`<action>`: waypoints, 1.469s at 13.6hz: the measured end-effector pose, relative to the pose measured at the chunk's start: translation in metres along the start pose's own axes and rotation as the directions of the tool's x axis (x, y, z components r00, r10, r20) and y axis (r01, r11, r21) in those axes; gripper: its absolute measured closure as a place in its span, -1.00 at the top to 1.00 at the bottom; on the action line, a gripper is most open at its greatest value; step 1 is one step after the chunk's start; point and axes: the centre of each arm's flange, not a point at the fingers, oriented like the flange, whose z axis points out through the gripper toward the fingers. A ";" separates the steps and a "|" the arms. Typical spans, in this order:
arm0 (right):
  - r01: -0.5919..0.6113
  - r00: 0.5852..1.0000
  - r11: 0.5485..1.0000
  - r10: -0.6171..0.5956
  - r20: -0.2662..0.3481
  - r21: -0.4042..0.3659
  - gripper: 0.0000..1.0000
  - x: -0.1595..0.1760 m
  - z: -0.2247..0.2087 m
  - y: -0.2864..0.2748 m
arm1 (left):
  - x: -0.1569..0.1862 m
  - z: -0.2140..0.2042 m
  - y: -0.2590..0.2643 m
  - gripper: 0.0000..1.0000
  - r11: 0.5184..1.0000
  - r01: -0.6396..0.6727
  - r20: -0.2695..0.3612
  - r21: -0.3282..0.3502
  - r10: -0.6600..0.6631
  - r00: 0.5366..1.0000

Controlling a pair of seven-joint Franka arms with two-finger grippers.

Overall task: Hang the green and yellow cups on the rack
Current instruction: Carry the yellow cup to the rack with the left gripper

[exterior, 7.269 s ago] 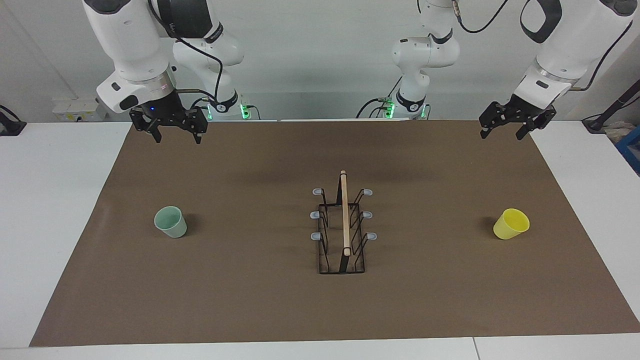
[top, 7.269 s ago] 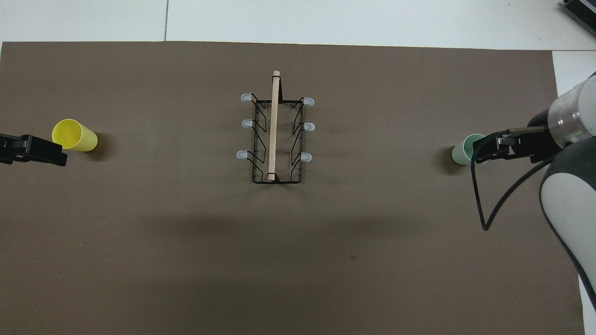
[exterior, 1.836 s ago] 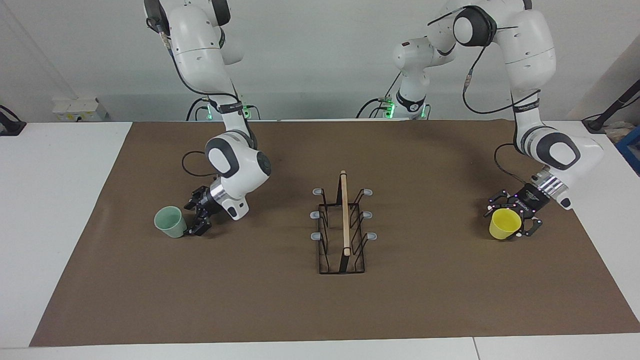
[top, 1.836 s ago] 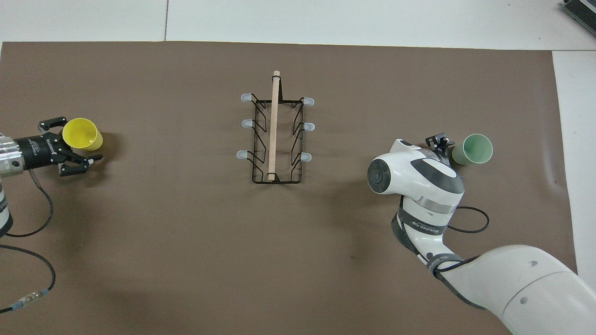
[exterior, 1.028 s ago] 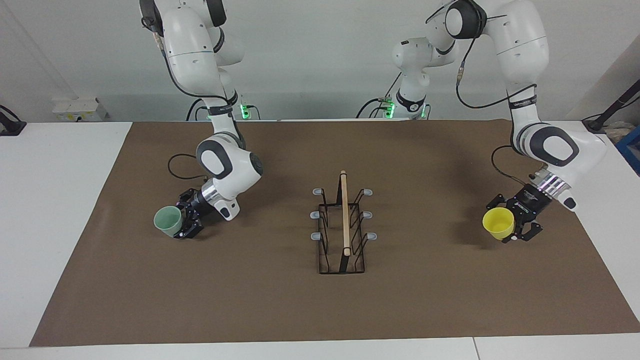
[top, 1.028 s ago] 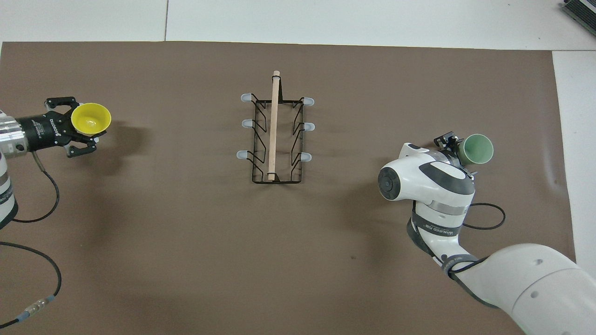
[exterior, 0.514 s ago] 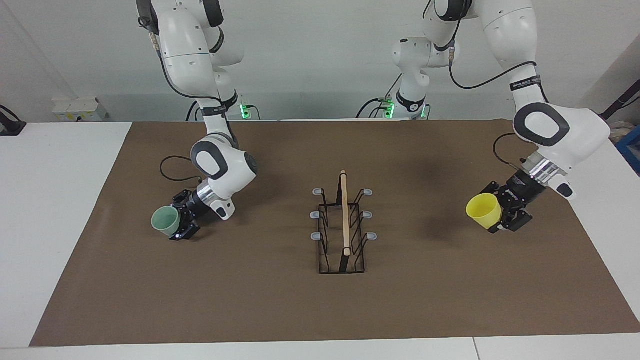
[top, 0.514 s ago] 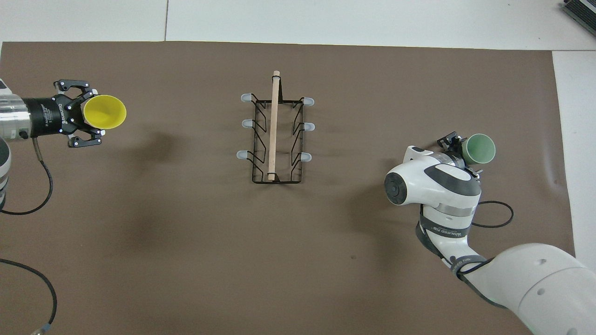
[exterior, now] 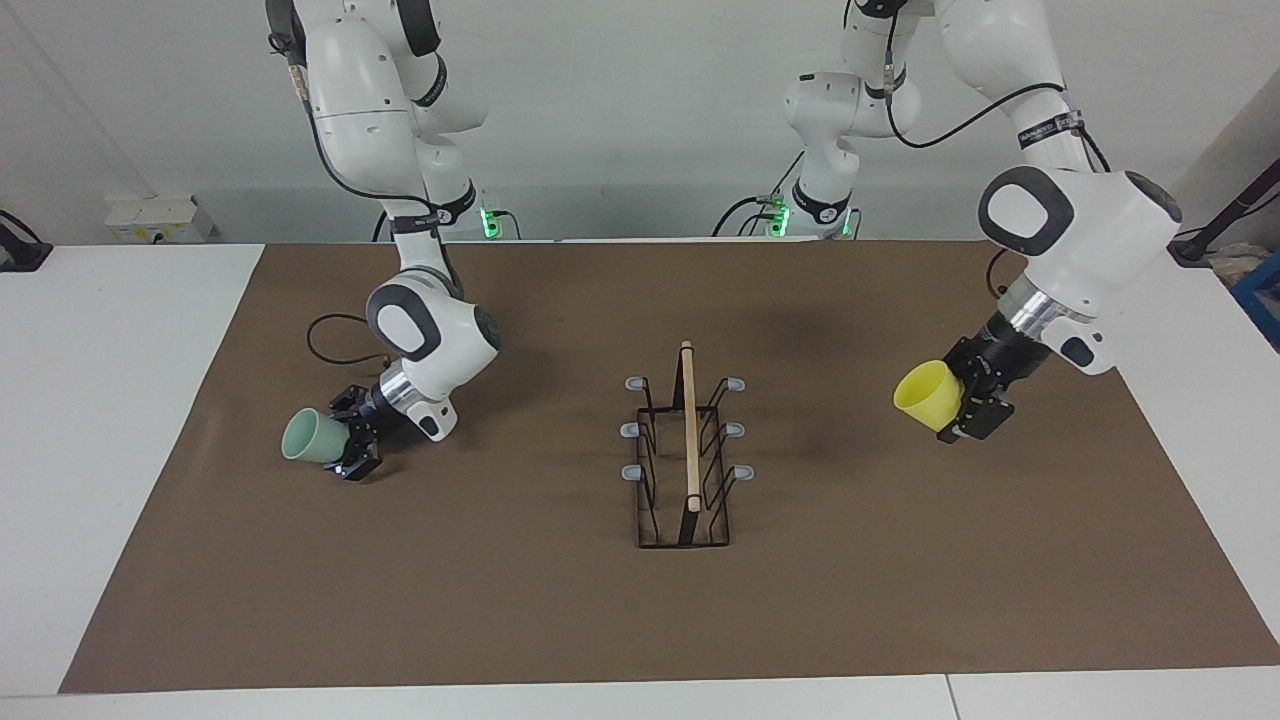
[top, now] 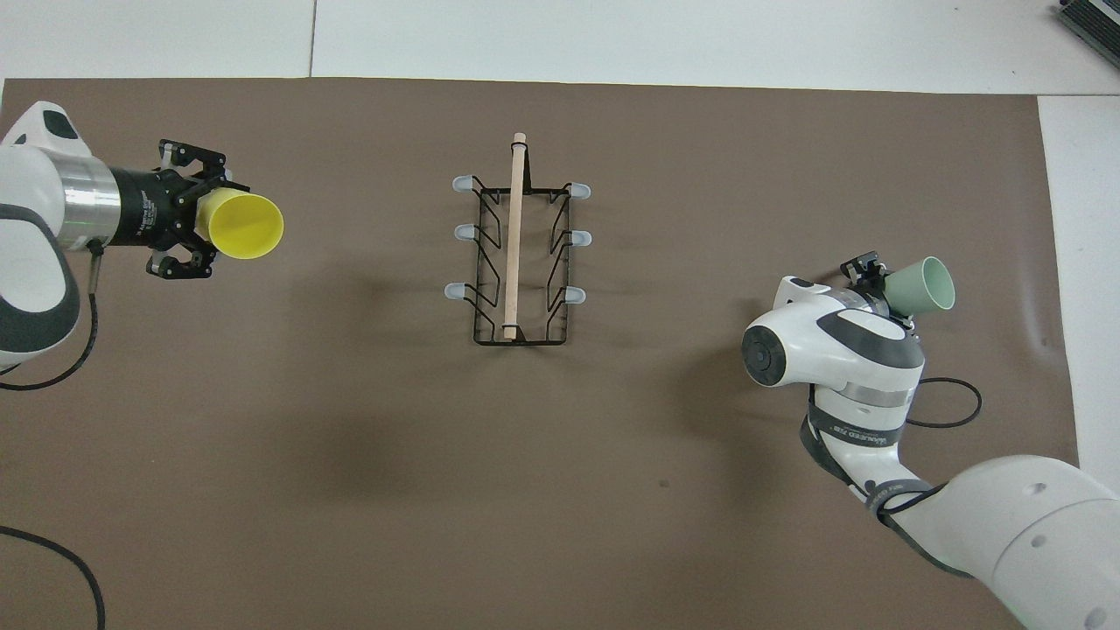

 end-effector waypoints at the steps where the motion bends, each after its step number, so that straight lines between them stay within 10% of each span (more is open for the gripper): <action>1: 0.000 1.000 1.000 0.000 0.002 0.000 0.19 -0.001 0.000 0.000 | -0.017 0.003 0.004 0.31 1.000 -0.023 -0.028 0.022 0.023 0.999; 8: -0.028 1.000 0.999 0.028 0.014 0.016 0.16 -0.043 -0.034 0.009 | -0.142 0.028 0.022 0.31 0.981 -0.149 -0.358 0.122 0.183 0.915; 14: -0.148 0.970 0.983 0.165 -0.179 0.105 0.16 -0.125 -0.080 0.009 | -0.225 0.052 0.003 0.31 0.947 -0.284 -0.594 0.149 0.316 0.740; 20: -0.308 0.846 0.936 0.352 -0.400 0.171 0.16 -0.160 -0.148 0.010 | -0.262 0.076 -0.017 0.31 0.898 -0.419 -0.720 0.134 0.379 0.582</action>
